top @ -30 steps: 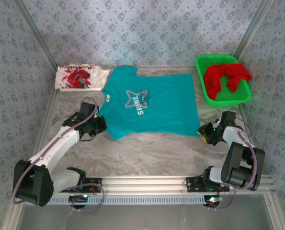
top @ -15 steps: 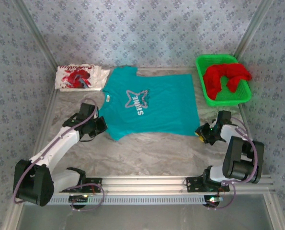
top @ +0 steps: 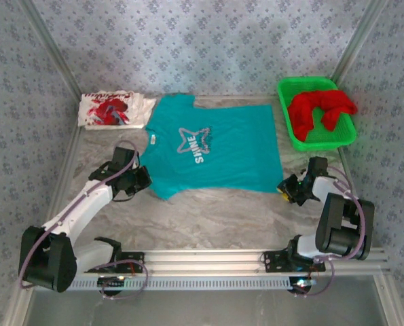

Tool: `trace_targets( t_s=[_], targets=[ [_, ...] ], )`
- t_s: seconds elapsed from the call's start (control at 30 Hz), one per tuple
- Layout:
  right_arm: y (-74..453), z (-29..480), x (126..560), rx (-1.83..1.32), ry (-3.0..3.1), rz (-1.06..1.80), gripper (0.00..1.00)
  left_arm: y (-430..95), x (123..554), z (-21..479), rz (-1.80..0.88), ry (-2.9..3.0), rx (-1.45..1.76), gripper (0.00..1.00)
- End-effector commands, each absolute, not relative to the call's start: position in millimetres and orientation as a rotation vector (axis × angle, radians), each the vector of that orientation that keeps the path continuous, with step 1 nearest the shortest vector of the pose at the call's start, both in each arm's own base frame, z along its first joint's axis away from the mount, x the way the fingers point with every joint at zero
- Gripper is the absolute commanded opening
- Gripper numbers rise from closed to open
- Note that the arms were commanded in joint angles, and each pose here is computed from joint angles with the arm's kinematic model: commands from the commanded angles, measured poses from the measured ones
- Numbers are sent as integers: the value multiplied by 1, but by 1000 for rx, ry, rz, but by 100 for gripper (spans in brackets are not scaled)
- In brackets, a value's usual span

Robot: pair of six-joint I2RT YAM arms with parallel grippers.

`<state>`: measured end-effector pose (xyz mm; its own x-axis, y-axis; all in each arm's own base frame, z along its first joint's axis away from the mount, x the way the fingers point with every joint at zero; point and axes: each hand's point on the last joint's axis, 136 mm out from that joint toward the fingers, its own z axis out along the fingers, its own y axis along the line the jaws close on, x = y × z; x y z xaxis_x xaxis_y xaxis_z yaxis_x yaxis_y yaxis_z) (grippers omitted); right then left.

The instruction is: Fold and stack the t-shirts

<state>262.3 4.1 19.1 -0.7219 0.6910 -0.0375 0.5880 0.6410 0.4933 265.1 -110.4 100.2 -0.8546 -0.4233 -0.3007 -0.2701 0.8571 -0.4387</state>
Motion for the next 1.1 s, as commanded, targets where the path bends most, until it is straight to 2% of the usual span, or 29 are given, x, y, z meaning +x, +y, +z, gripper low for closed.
trace_targets(
  t_s=[0.0,0.2,0.4,0.57,1.07],
  targets=[
    [-11,23,275,1028,2605,578,30,-110,265,101,-555,2637,-501,0],
    [-11,22,278,1020,2609,571,24,-109,265,100,-553,2630,-509,0],
    [-12,24,282,1001,2607,554,8,-108,265,100,-551,2629,-508,0],
    [-11,26,286,984,2604,548,2,-107,264,100,-550,2625,-511,0],
    [12,54,273,897,2628,661,0,-97,249,109,-528,2617,-504,0]
  ],
)
